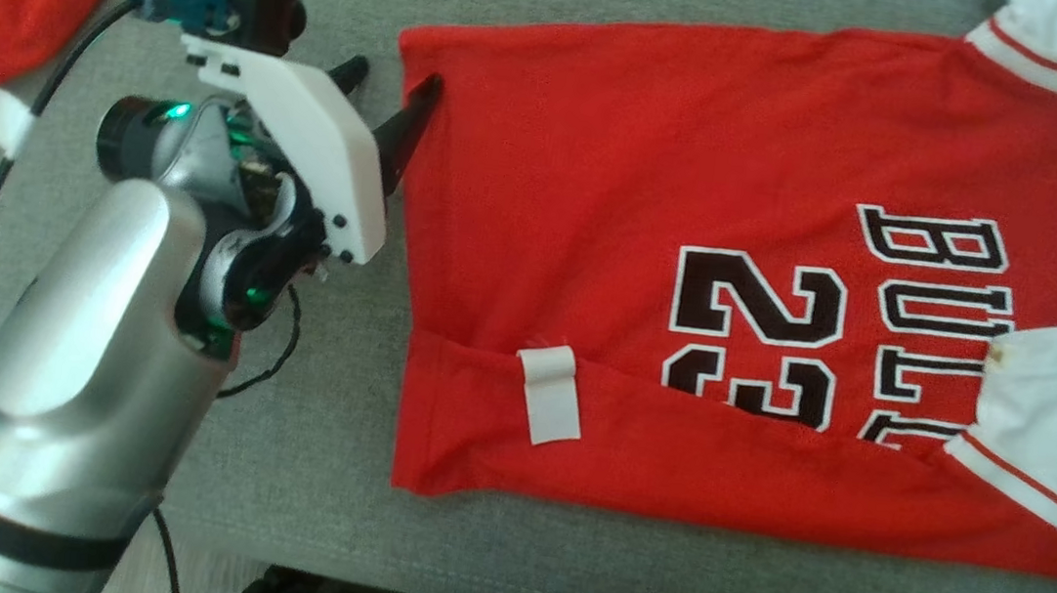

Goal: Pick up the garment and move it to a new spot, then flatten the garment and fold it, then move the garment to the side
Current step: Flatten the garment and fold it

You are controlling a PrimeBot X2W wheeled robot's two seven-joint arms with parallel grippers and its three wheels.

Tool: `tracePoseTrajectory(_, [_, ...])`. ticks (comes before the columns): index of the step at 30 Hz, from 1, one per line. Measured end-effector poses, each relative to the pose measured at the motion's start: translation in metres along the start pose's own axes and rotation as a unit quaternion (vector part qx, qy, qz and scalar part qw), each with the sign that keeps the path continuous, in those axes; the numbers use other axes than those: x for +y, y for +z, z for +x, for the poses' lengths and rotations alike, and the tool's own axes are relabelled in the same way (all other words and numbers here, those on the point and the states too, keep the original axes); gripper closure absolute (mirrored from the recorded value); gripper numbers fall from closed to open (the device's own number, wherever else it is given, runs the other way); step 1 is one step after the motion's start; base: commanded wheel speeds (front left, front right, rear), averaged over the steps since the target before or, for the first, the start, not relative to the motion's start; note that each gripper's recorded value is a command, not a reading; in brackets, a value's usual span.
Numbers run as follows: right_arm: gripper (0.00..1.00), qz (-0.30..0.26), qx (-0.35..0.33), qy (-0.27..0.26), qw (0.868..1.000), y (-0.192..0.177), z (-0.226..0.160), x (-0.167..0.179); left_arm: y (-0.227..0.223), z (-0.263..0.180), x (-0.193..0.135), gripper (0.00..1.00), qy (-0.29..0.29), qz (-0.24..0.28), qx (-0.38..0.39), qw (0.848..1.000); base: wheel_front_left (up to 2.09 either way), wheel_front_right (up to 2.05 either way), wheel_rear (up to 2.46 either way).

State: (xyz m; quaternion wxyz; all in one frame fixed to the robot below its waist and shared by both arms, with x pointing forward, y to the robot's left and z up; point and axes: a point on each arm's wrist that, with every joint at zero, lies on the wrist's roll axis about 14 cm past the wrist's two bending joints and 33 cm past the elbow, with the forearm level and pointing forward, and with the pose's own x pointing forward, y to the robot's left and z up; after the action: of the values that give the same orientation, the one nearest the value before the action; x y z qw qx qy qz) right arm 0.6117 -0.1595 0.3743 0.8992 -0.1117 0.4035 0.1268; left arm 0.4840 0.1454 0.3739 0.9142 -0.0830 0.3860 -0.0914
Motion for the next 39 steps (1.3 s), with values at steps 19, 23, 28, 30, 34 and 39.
tracePoseTrajectory(19, [0.00,0.022,0.029,0.006,0.999,-0.005,0.018,-0.005,0.006,0.015,-0.012,0.00,-0.030,0.006,0.006,1.000,0.00,0.00,0.00])
tracePoseTrajectory(23, [0.11,0.027,0.030,0.015,0.999,-0.006,0.016,-0.001,0.007,0.016,-0.014,0.00,-0.033,0.009,0.009,0.999,0.00,0.00,0.00])
tracePoseTrajectory(28, [1.00,0.032,0.028,0.031,0.999,-0.006,0.016,0.009,0.008,0.017,-0.018,1.00,-0.040,0.017,0.013,0.999,0.00,0.00,0.00])
tracePoseTrajectory(30, [1.00,0.036,0.017,0.031,0.999,-0.003,0.015,0.008,0.006,0.017,-0.022,1.00,-0.046,0.023,0.015,0.999,0.00,0.00,0.00])
tracePoseTrajectory(34, [1.00,0.054,-0.013,0.021,0.998,0.005,0.011,-0.001,0.010,0.016,-0.024,1.00,-0.048,0.024,0.004,0.999,0.00,0.00,0.00])
tracePoseTrajectory(39, [1.00,0.079,-0.064,-0.001,0.995,0.022,-0.002,-0.022,0.030,0.009,-0.022,1.00,-0.043,0.013,-0.034,0.998,0.00,0.00,0.00])
